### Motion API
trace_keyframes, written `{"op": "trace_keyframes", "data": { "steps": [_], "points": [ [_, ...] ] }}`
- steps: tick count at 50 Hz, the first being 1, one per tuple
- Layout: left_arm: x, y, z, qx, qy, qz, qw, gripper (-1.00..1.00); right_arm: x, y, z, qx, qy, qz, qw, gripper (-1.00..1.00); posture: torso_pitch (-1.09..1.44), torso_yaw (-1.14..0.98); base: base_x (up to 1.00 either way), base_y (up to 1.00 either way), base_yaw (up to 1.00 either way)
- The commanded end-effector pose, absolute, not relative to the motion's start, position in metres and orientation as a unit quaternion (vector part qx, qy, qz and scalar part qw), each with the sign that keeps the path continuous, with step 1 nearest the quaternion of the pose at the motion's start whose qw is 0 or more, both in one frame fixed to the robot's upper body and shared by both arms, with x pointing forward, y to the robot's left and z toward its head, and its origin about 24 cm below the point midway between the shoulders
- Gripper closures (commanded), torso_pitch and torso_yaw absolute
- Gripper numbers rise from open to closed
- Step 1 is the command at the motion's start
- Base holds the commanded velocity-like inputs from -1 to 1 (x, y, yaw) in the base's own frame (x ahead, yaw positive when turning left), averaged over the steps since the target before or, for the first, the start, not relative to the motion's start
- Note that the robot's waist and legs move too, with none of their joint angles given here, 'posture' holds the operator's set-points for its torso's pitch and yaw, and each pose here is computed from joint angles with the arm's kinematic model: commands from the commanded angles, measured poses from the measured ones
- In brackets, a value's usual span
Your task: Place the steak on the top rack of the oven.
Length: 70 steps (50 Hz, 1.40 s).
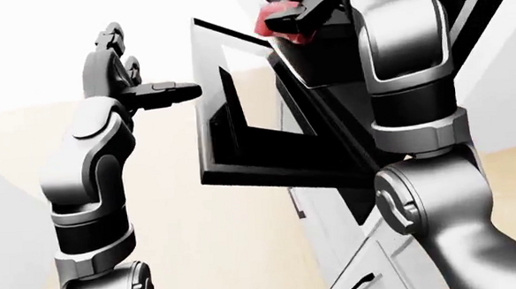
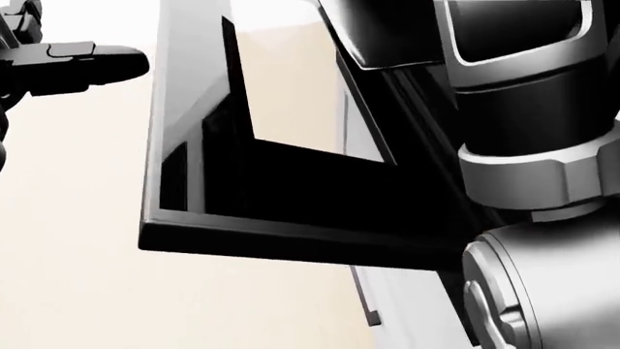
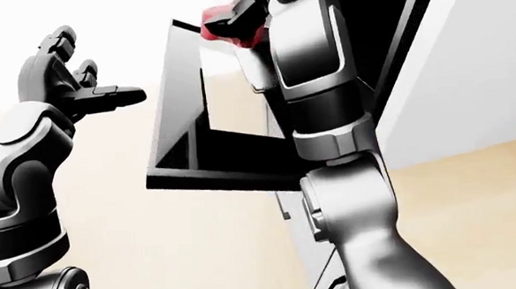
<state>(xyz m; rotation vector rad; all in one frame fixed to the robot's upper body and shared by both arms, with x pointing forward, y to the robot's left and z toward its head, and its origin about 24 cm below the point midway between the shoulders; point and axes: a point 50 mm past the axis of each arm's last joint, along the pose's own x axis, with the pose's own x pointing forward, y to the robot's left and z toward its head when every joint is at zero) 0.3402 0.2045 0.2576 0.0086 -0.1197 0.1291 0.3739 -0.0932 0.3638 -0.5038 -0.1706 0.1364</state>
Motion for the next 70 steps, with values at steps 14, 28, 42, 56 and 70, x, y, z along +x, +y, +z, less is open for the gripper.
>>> {"op": "trace_keyframes", "data": {
  "steps": [14, 28, 42, 56, 70],
  "points": [
    [0.337, 0.202, 0.272, 0.007, -0.090, 0.061, 0.994, -1.00, 0.372, -0.102, 0.399, -0.240, -0.128, 0.041, 0.961, 1.00, 0.00, 0.00, 0.17, 0.00, 0.00],
    [0.338, 0.202, 0.271, 0.008, -0.089, 0.059, 0.994, -1.00, 0.376, -0.112, 0.408, -0.230, -0.125, 0.029, 0.965, 1.00, 0.00, 0.00, 0.19, 0.00, 0.00],
    [0.337, 0.201, 0.275, 0.008, -0.091, 0.058, 0.994, -1.00, 0.373, -0.115, 0.427, -0.232, -0.137, 0.017, 0.963, 1.00, 0.00, 0.00, 0.10, 0.00, 0.00],
    [0.338, 0.202, 0.269, 0.007, -0.087, 0.059, 0.994, -1.00, 0.378, -0.127, 0.435, -0.233, -0.132, -0.004, 0.964, 1.00, 0.00, 0.00, 0.00, 0.00, 0.00],
    [0.336, 0.202, 0.270, 0.007, -0.088, 0.060, 0.994, -1.00, 0.384, -0.140, 0.441, -0.248, -0.119, -0.031, 0.961, 1.00, 0.00, 0.00, 0.00, 0.00, 0.00]
  ]
}}
